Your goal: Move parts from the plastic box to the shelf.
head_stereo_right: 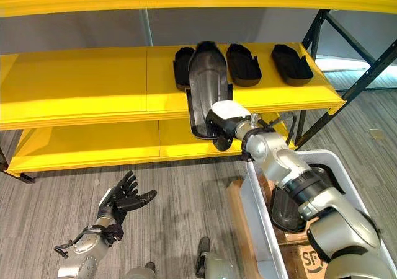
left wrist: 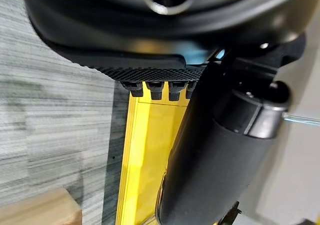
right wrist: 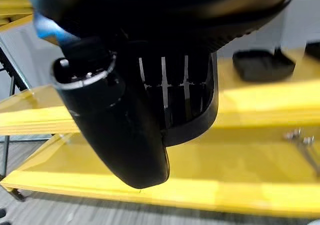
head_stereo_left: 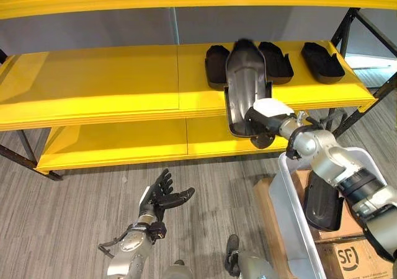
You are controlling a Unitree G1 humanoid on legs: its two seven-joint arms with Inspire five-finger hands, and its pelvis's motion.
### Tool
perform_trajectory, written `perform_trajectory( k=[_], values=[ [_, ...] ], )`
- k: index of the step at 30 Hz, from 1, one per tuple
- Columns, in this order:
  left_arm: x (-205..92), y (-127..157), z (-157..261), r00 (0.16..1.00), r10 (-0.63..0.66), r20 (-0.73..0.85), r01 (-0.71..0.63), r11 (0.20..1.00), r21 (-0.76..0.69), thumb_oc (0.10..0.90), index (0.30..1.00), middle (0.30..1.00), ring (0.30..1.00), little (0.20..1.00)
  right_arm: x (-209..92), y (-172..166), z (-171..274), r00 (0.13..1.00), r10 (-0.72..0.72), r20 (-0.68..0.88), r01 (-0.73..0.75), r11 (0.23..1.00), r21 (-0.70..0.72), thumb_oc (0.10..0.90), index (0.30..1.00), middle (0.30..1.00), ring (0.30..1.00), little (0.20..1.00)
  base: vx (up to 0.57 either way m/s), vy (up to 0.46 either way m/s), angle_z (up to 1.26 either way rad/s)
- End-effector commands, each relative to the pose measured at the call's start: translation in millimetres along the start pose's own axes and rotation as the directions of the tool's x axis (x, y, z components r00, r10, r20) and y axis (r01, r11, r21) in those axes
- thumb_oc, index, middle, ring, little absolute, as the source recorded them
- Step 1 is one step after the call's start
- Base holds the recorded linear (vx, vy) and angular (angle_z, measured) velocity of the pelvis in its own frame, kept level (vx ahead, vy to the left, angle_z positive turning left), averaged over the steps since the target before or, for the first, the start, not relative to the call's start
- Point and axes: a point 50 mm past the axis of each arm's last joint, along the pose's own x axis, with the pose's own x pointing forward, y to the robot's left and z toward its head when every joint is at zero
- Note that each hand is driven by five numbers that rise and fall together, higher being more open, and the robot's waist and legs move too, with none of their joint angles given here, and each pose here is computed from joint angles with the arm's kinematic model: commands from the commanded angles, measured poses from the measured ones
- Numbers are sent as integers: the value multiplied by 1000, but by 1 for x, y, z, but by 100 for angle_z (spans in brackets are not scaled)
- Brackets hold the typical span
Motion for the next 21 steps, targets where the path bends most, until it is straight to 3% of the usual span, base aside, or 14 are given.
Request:
perform_trajectory(
  k=[1,9,13,21],
  values=[
    [-4,4,35,984,-45,172,31,996,84,900,1000,1000,1000,1000,13,-56,41,968,-185,167,193,980,-35,400,300,300,300,300,32,-95,20],
    [-2,4,44,978,-38,206,23,997,77,900,1000,1000,1000,1000,18,-81,62,950,-213,230,240,966,-97,400,300,300,300,300,38,-102,11],
    [3,-1,52,973,-71,220,56,996,75,900,1000,1000,1000,1000,15,-107,58,934,-292,205,316,944,-96,400,300,300,300,300,-109,-167,30],
    [3,0,46,979,-70,191,53,994,91,900,1000,1000,1000,1000,10,-84,44,947,-267,178,277,960,-36,400,300,300,300,300,176,31,61]
  ],
)
